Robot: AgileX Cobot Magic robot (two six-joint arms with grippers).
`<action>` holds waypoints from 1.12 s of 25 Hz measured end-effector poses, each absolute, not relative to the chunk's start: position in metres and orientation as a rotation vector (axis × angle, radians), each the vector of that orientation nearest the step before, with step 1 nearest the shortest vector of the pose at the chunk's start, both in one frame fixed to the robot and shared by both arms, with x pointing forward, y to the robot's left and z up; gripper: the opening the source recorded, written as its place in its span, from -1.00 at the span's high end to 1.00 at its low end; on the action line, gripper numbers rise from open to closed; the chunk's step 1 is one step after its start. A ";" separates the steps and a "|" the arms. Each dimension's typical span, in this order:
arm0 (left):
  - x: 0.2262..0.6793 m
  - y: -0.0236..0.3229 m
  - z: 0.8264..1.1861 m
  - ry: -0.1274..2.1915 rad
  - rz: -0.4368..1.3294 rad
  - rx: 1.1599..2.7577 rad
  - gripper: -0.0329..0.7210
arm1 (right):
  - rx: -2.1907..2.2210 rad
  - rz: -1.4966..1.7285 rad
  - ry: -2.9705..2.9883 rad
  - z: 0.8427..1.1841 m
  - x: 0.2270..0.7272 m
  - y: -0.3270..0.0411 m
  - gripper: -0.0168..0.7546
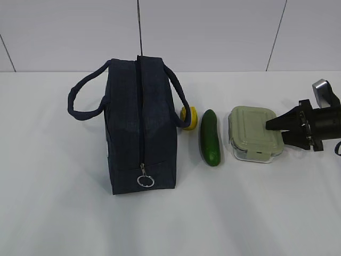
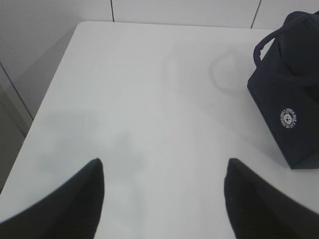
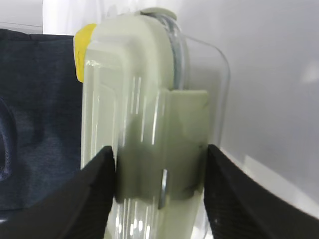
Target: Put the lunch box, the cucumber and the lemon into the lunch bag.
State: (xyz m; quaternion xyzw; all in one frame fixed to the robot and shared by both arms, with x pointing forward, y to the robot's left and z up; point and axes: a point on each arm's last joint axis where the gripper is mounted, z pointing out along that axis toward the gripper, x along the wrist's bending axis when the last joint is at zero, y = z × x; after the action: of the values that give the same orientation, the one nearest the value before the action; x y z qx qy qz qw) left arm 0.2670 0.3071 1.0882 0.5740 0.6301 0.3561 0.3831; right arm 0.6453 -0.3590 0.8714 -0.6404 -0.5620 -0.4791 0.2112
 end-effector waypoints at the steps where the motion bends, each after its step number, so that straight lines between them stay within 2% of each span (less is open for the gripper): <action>1: 0.267 0.307 1.088 1.607 0.908 1.463 -0.52 | -1.777 -1.330 -1.563 0.871 0.645 -0.359 -0.11; 8: 0.267 0.307 1.088 1.607 0.908 1.463 -0.50 | -1.778 -1.325 -1.555 0.871 0.645 -0.359 -0.02; 28: 0.267 0.307 1.088 1.607 0.908 1.463 -0.50 | -1.777 -1.320 -1.554 0.871 0.645 -0.359 -0.01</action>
State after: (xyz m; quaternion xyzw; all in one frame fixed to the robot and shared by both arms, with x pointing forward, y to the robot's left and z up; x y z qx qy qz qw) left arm 0.2670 0.3071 1.0882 0.5740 0.6301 0.3561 0.3831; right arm 0.6446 -0.3586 0.8714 -0.6415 -0.5610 -0.4764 0.2165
